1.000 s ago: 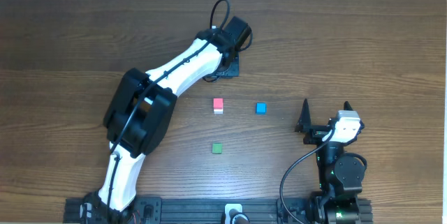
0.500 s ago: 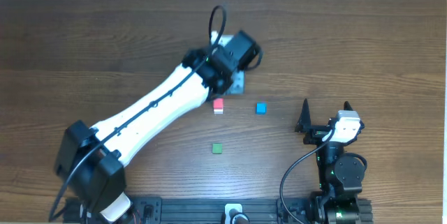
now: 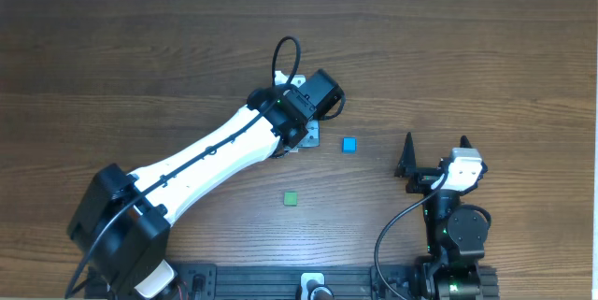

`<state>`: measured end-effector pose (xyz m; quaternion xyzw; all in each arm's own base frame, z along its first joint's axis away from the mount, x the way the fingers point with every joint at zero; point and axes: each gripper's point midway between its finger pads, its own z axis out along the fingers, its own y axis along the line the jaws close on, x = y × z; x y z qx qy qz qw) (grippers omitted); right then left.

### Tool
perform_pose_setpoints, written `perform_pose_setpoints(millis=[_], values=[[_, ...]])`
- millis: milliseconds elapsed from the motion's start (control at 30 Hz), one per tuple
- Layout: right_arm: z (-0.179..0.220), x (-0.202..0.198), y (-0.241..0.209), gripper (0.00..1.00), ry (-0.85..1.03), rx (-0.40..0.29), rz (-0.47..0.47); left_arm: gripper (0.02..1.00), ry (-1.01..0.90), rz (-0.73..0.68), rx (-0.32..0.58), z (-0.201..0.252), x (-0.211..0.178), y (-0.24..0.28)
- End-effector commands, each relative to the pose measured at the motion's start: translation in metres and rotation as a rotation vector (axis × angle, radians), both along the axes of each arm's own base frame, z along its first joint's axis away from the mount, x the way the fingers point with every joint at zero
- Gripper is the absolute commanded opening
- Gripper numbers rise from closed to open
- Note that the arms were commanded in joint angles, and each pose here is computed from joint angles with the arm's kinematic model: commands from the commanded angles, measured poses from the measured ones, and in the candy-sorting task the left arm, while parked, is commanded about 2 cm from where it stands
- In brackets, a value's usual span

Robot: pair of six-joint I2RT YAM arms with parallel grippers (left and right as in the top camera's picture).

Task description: Stack Cubes

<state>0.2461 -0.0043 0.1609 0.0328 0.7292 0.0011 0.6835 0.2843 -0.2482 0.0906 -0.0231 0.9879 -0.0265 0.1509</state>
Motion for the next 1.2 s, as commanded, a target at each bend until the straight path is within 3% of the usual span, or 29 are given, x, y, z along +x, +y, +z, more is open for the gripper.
perform_pose_setpoints(millis=[33, 1200], values=[[-0.002, 0.000, 0.000, 0.993, 0.001, -0.001, 0.004, 0.077, 0.024, 0.017, 0.018, -0.012, -0.002, 0.002], [-0.002, 0.000, 0.000, 0.991, 0.001, -0.001, 0.004, 0.091, 0.055, 0.035, 0.050, -0.035, 0.003, 0.004]])
